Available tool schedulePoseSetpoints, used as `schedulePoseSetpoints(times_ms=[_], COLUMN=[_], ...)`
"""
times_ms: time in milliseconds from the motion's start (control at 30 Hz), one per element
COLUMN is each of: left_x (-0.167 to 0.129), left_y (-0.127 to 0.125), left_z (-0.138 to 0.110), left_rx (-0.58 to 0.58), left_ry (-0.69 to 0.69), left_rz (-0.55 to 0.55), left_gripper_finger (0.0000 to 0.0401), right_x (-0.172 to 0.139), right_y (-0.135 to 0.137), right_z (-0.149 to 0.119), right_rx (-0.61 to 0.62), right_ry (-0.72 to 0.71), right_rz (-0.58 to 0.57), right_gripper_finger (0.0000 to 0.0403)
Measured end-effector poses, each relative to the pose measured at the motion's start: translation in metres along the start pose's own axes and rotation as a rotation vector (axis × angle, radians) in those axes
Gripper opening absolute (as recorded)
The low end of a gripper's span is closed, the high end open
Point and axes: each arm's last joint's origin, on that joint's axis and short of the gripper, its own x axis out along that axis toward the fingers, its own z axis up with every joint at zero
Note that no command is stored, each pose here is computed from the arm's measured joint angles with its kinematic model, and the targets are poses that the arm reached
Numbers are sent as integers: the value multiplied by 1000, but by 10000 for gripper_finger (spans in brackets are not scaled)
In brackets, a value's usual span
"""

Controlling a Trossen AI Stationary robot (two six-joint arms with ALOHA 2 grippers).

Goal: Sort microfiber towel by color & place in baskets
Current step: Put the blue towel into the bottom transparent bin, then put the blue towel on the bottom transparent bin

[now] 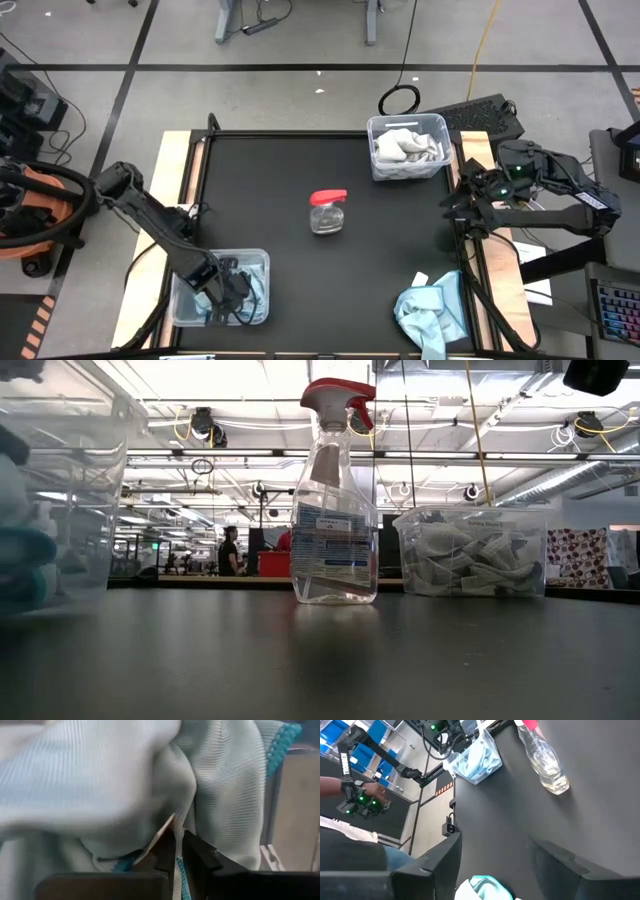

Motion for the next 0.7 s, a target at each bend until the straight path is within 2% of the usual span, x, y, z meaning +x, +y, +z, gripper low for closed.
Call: schedulePoseSetpoints(times_ms=[200, 300, 467, 700], left_x=[-8, -24, -52, -97], left_y=[-2, -9, -17, -25], left_z=[0, 5, 9, 11], left_rx=[-16, -10, -9, -9], left_ry=[-9, -40, -60, -106], left_rz=[-15, -43, -22, 23], left_gripper_finger=[76, 111, 161, 176], right_x=[4, 5, 8, 14], right_y=[-1, -1, -1, -2], right_z=[2, 3, 4, 8], right_rx=[10, 14, 18, 22], right_ry=[20, 28, 38, 67], right_rz=[3, 2, 1, 10], right_gripper_finger=[215, 215, 215, 215])
